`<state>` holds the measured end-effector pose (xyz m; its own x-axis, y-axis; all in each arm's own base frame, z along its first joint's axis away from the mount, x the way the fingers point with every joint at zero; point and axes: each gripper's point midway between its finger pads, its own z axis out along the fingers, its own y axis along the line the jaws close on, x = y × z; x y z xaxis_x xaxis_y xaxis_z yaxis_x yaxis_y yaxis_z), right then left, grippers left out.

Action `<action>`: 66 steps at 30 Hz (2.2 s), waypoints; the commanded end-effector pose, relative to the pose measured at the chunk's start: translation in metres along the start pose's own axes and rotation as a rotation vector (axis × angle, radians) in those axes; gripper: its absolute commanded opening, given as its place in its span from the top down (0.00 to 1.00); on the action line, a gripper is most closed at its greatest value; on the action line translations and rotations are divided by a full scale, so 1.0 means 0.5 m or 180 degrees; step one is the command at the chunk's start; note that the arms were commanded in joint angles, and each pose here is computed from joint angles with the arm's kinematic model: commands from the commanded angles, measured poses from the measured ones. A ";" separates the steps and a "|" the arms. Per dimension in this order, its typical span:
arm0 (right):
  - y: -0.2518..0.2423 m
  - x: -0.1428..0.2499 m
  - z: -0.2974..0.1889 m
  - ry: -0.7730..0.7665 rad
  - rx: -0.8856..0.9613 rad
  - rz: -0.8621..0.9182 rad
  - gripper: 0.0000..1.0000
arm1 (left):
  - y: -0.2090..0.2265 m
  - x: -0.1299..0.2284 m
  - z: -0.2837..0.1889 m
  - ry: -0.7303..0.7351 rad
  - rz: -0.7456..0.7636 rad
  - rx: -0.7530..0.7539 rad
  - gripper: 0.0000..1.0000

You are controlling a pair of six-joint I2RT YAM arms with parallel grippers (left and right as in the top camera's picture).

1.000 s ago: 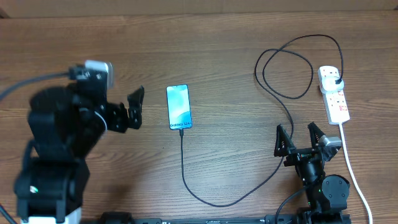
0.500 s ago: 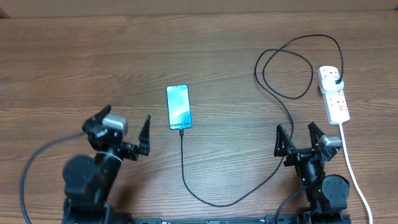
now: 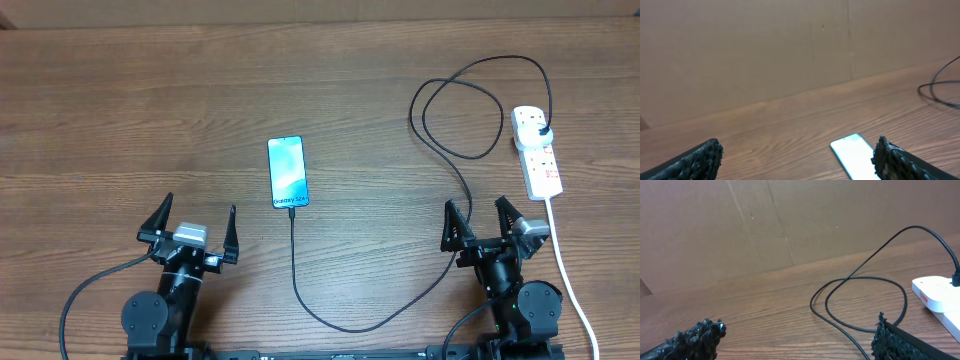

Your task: Plug charger to phone and switch on socket

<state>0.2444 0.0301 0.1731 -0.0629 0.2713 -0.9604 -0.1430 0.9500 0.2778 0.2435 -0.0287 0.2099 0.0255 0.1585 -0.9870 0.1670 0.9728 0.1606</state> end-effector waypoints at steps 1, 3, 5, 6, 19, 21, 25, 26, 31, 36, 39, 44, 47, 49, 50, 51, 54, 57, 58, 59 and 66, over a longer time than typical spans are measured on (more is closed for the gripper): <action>-0.007 0.002 0.000 -0.0024 0.0044 0.0010 0.00 | 0.001 0.019 -0.003 -0.0042 0.0284 -0.0035 0.00; -0.007 0.002 0.000 -0.0024 0.0044 0.0010 0.00 | -0.001 0.029 -0.003 -0.0044 0.0350 -0.0032 0.01; -0.007 0.002 0.000 -0.0024 0.0044 0.0010 0.00 | -0.002 0.035 -0.003 -0.0043 0.0371 -0.0034 0.00; -0.007 0.002 0.000 -0.0024 0.0044 0.0010 0.00 | -0.002 0.037 -0.003 -0.0043 0.0378 -0.0036 0.00; -0.007 0.002 0.000 -0.0024 0.0044 0.0010 0.00 | -0.006 0.070 0.002 -0.0003 0.0420 -0.0037 0.01; -0.007 0.002 0.000 -0.0024 0.0044 0.0010 0.00 | -0.006 0.074 0.001 0.0025 0.0415 -0.0039 0.00; -0.007 0.002 0.000 -0.0024 0.0044 0.0010 0.00 | -0.010 0.100 0.001 0.0193 0.0383 0.0001 0.01; -0.007 0.002 0.000 -0.0024 0.0044 0.0010 0.00 | -0.010 0.100 0.001 0.0193 0.0381 0.0001 0.00; -0.007 0.002 0.000 -0.0024 0.0044 0.0010 0.00 | -0.010 0.100 0.001 0.0193 0.0342 0.0000 0.00; -0.007 0.002 0.000 -0.0024 0.0044 0.0010 0.00 | -0.010 0.100 0.001 0.0193 0.0322 -0.0002 0.01; -0.007 0.002 0.000 -0.0024 0.0044 0.0010 0.00 | -0.010 0.100 0.001 0.0194 0.0323 -0.0002 0.00; -0.007 0.002 0.000 -0.0024 0.0044 0.0010 0.00 | -0.010 0.101 0.001 0.0195 0.0322 -0.0002 0.00; -0.007 0.002 0.000 -0.0024 0.0044 0.0010 0.00 | -0.010 0.101 0.001 0.0195 0.0323 -0.0002 0.01; -0.007 0.002 0.000 -0.0024 0.0044 0.0010 0.00 | -0.010 0.101 0.001 0.0195 0.0323 -0.0002 0.01; -0.007 0.002 0.000 -0.0024 0.0044 0.0010 0.00 | -0.010 0.101 0.001 0.0195 0.0322 -0.0002 0.00; -0.007 0.002 0.000 -0.0024 0.0044 0.0010 0.00 | -0.010 0.101 0.001 0.0195 0.0323 -0.0002 0.00; -0.007 0.002 0.000 -0.0024 0.0044 0.0010 0.00 | -0.010 0.101 0.001 0.0195 0.0323 -0.0002 0.00; -0.007 0.002 0.000 -0.0024 0.0044 0.0010 0.00 | -0.010 0.101 0.001 0.0195 0.0322 -0.0002 0.00; -0.007 0.002 0.000 -0.0024 0.0044 0.0010 0.00 | -0.010 0.101 0.001 0.0195 0.0323 -0.0002 0.00; -0.007 0.002 0.000 -0.0024 0.0044 0.0010 0.00 | -0.010 0.101 0.001 0.0195 0.0322 -0.0002 0.00; -0.007 0.002 0.000 -0.0024 0.0044 0.0010 0.00 | -0.010 0.101 0.001 0.0195 0.0323 -0.0002 0.01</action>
<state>0.2444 0.0301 0.1730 -0.0633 0.2713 -0.9604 -0.1429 0.9500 0.2778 0.2443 -0.0278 0.1604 -0.0192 0.2617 -0.9650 0.1763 0.9509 0.2544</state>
